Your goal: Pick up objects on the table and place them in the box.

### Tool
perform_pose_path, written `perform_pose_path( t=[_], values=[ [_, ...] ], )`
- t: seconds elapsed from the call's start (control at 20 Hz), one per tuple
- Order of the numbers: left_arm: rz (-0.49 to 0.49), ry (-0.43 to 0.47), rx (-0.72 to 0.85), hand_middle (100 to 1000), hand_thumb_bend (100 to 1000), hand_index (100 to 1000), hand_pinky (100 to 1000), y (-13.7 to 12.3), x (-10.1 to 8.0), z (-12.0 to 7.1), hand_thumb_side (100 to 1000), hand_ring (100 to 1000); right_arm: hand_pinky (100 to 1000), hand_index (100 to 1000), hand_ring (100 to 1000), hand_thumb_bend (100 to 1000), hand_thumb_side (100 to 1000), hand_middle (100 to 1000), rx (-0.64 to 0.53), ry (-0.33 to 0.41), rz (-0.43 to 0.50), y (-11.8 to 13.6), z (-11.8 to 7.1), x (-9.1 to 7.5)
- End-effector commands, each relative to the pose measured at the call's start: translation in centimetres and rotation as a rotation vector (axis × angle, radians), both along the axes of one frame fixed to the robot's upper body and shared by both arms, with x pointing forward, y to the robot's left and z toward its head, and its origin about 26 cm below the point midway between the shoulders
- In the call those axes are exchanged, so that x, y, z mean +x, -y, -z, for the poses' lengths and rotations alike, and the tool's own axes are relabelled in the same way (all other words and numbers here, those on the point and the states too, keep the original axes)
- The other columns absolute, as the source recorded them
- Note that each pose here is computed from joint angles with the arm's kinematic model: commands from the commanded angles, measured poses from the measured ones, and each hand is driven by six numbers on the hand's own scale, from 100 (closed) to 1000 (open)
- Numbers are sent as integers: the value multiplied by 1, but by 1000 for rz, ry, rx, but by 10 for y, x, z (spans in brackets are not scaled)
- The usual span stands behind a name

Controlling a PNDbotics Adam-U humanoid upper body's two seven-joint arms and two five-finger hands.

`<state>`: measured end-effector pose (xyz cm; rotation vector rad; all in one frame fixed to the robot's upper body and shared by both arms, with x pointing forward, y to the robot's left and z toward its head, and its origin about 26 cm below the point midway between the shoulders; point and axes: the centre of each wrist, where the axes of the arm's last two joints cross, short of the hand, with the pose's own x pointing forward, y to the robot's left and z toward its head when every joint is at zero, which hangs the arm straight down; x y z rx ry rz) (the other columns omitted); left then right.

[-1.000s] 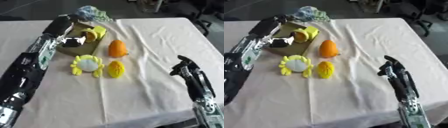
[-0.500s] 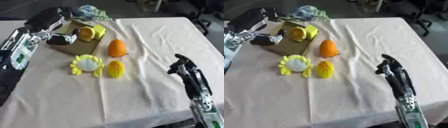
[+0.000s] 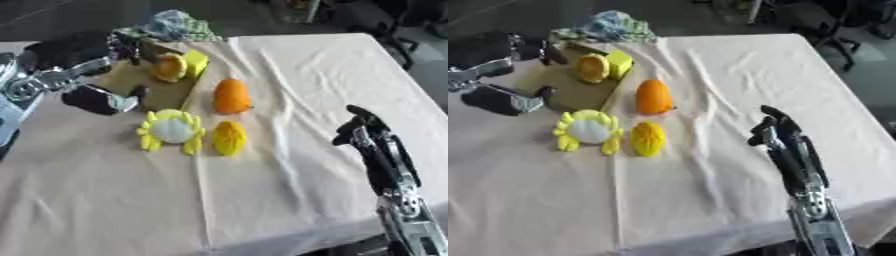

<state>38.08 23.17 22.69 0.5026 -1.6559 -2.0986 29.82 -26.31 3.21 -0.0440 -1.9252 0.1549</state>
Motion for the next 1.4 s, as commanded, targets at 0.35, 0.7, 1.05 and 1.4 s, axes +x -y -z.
perform_pose_path(
  t=[0.35,0.7,1.05,1.4],
  values=[
    [-59,52,127,806,172,889,791,4,15,29,353,744,555,848,498,100,596,503,-25,25,-3,5,-8,2],
    [-110,94,143,830,203,901,805,8,37,69,415,759,555,848,497,100,595,503,-21,21,-8,4,-6,2],
    [-134,113,133,771,199,874,750,11,44,92,397,681,555,848,498,100,595,503,-18,17,-10,3,-5,2],
    [-160,173,32,363,100,643,476,8,46,93,173,326,555,848,497,100,598,503,-15,16,-7,3,-4,1]
  ],
)
